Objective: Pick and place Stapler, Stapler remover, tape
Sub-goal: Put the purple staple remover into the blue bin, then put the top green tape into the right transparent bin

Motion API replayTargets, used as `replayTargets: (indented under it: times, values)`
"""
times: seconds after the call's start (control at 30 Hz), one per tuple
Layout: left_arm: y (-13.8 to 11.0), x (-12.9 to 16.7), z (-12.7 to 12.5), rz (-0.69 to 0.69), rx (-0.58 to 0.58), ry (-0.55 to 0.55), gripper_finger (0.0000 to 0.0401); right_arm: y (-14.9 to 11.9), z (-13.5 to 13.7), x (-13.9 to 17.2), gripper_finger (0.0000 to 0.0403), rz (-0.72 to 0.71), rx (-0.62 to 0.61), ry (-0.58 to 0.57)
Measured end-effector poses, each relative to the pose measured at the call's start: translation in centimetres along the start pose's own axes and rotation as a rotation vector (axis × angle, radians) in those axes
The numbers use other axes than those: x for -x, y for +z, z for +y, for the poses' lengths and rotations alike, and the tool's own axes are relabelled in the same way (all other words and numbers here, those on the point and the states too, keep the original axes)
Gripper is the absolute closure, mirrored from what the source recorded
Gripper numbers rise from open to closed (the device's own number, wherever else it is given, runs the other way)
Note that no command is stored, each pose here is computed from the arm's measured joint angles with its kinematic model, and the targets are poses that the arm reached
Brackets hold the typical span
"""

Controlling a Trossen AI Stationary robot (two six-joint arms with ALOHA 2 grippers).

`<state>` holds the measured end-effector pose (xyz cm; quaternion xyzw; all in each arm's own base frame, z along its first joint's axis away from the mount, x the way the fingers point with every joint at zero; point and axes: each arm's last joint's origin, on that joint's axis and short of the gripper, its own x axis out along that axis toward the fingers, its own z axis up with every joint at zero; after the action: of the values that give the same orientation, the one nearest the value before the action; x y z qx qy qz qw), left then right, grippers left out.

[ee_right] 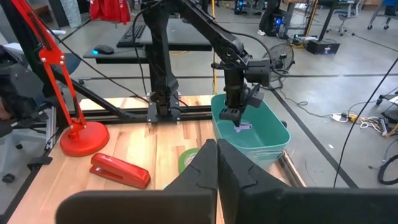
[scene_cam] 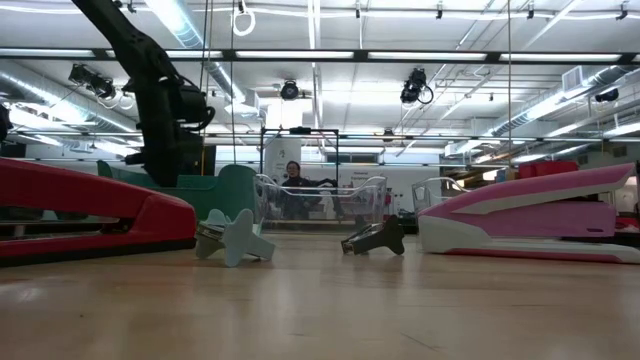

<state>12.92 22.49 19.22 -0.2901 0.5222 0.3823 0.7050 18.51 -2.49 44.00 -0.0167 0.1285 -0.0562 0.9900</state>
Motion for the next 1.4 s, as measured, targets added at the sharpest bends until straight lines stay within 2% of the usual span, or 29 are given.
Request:
replayTargets:
  times: [0.13,0.33,0.73,0.97,1.23,1.4]
  values:
    - [0.0,0.0,0.0,-0.005,0.007,0.002,0.0393,0.0,0.0,0.0,0.0401,0.000,0.000,0.000]
    - [0.0,0.0,0.0,-0.005,0.007,0.005,0.0361,0.0,0.0,0.0,0.0401,0.000,0.000,0.000]
    - [-0.3,0.5,-0.1,0.008,0.040,0.012,0.0260,0.0,0.0,0.0,0.0401,0.001,0.001,0.000]
    - [-0.3,2.7,-1.6,-0.051,0.008,-0.067,0.0230,0.0,0.0,0.0,0.0401,0.003,0.001,0.000]
    - [0.1,6.4,-3.5,-0.154,-0.104,-0.069,0.0227,-0.2,0.0,0.0,0.0401,0.020,0.000,0.002]
    - [0.2,8.7,-5.4,-0.221,-0.179,-0.125,0.0227,-0.2,0.0,0.0,0.0401,0.021,0.000,0.002]
